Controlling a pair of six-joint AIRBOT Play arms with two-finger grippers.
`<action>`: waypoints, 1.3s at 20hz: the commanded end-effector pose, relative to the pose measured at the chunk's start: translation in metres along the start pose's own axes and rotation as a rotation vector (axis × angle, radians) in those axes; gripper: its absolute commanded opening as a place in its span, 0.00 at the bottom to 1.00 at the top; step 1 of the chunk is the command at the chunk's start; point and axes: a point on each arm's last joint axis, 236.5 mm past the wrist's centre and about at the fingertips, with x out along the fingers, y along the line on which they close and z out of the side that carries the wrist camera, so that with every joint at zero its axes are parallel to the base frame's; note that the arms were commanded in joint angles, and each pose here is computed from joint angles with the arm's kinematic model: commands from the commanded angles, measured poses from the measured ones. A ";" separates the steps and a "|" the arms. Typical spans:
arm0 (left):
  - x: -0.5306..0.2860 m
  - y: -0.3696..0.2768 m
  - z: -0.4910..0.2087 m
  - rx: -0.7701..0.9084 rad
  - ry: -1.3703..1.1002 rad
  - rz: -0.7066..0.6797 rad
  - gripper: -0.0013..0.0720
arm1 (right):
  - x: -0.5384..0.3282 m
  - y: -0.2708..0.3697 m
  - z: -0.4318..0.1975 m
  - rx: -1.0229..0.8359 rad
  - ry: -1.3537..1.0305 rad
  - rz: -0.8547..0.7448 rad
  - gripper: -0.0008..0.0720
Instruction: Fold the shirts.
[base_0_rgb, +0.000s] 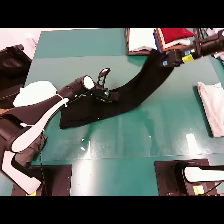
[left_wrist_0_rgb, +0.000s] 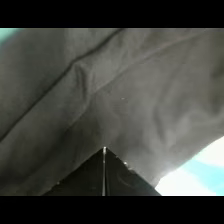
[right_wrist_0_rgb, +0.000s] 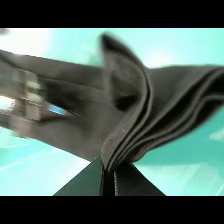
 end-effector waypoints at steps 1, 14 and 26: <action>0.010 0.005 -0.011 0.016 0.051 0.016 0.05 | 0.000 0.063 0.016 -0.086 -0.029 0.048 0.03; -0.175 0.050 0.076 0.180 -0.151 0.253 0.05 | 0.051 0.222 0.025 -0.152 -0.085 0.368 0.03; -0.513 0.095 0.062 0.081 -0.728 0.649 0.05 | 0.190 0.382 -0.011 -0.363 -0.126 0.616 0.46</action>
